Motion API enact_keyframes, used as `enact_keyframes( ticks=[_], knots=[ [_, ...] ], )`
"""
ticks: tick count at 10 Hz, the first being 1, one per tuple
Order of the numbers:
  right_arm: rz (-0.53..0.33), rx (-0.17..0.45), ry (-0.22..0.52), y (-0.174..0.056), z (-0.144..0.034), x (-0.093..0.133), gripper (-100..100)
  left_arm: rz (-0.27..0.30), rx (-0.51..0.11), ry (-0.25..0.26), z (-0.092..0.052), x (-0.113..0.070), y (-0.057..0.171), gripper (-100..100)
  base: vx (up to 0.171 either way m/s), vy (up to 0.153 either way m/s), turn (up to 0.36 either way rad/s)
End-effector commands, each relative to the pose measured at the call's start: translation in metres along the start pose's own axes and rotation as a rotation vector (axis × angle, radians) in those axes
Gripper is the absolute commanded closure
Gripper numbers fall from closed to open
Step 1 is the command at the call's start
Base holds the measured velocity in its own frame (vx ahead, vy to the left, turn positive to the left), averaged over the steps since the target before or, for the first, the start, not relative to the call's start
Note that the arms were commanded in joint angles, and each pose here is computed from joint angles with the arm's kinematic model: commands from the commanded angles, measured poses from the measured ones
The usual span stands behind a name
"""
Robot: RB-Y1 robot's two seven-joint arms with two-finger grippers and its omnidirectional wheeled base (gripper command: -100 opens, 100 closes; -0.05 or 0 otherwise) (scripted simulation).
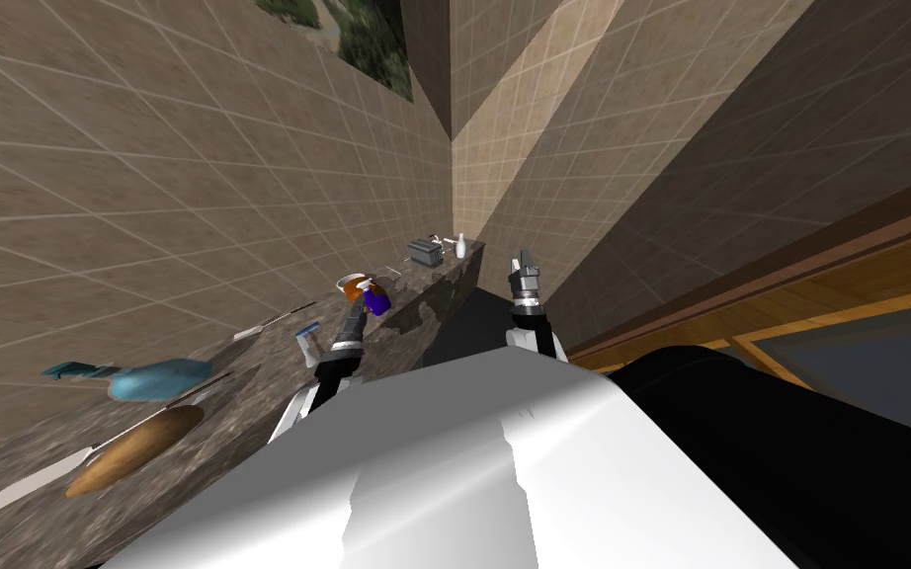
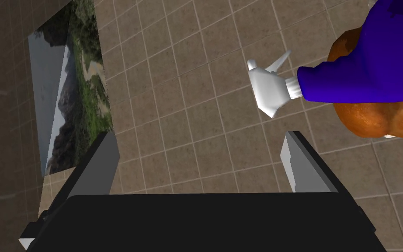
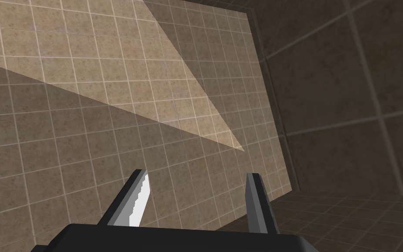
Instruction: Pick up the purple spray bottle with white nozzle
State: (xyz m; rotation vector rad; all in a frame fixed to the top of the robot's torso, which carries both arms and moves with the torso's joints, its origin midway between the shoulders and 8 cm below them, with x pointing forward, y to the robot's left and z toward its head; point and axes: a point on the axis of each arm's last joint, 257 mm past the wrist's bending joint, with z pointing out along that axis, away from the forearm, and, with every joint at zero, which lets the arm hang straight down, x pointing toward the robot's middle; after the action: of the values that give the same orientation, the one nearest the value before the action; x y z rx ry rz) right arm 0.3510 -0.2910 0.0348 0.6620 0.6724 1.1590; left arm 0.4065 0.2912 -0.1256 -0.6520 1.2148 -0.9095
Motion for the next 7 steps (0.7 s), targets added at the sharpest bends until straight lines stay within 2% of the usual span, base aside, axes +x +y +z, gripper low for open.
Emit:
enact_keyframes(
  ticks=[1, 7],
  knots=[
    [0.000, 0.000, 0.000, 0.000, 0.000, 0.000, 0, 0.071, -0.049, 0.020, -0.002, -0.002, 0.021, -100, 0.001, -0.004, -0.014],
    [0.000, 0.000, 0.000, 0.000, 0.000, 0.000, 0, 0.350, -0.212, 0.098, -0.017, -0.025, 0.095, -100, 0.023, -0.023, -0.006]
  ],
)
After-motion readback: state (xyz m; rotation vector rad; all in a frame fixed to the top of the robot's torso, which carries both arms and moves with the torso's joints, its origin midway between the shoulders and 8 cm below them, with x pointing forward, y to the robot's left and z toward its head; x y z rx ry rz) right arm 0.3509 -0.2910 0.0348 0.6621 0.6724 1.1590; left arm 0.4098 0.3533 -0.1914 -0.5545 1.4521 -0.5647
